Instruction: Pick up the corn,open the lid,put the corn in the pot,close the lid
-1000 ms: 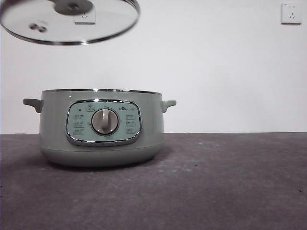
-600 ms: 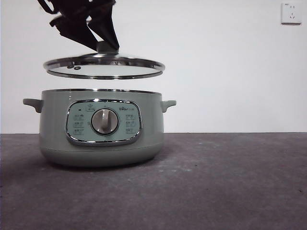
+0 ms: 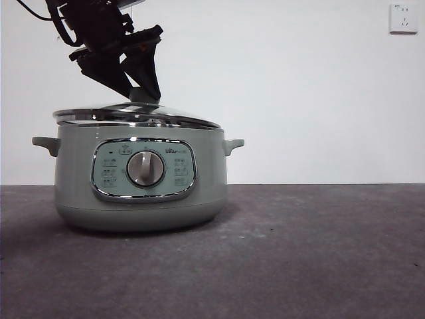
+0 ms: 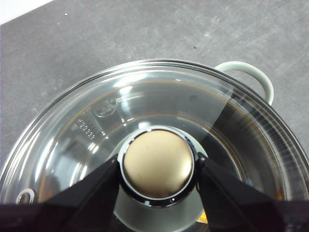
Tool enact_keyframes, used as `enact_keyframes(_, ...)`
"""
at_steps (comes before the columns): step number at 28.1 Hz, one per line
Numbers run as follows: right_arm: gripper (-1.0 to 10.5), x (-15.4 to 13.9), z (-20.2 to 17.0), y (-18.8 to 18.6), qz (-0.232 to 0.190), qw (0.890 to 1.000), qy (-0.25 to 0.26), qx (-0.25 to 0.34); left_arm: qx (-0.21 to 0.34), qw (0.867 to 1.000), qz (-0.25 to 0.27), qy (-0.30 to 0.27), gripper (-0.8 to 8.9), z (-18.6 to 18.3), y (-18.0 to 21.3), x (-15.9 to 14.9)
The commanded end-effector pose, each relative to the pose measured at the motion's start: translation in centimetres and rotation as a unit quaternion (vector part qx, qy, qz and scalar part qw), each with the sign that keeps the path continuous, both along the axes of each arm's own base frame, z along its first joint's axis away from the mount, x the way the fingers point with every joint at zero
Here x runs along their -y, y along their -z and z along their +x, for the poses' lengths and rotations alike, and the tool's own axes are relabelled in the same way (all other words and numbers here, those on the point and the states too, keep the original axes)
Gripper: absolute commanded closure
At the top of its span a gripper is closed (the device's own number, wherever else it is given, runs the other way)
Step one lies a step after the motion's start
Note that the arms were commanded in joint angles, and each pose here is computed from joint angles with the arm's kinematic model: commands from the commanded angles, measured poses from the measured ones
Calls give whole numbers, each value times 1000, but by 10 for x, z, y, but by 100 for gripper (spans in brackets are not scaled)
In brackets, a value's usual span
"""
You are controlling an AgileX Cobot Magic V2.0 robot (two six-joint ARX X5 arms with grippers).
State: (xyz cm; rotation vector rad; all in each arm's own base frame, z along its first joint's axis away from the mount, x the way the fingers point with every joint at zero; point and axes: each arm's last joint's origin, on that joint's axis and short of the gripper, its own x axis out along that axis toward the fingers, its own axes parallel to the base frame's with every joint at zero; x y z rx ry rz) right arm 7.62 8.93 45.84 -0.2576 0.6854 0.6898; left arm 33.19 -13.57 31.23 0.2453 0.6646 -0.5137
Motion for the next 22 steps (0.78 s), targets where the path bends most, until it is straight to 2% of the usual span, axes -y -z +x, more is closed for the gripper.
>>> enact_keyframes(1, 478, 1, -1, 4, -12, 1000, 4, -11, 12, 1000, -1, 5, 822, 4, 0, 1)
enact_keyframes(8, 478, 1, -1, 4, -12, 1000, 4, -11, -7, 1000, 4, 7, 822, 12, 13, 4)
enact_keyframes(22, 478, 1, -1, 4, -15, 1000, 5, -8, -10, 1000, 1, 4, 822, 7, 8, 3)
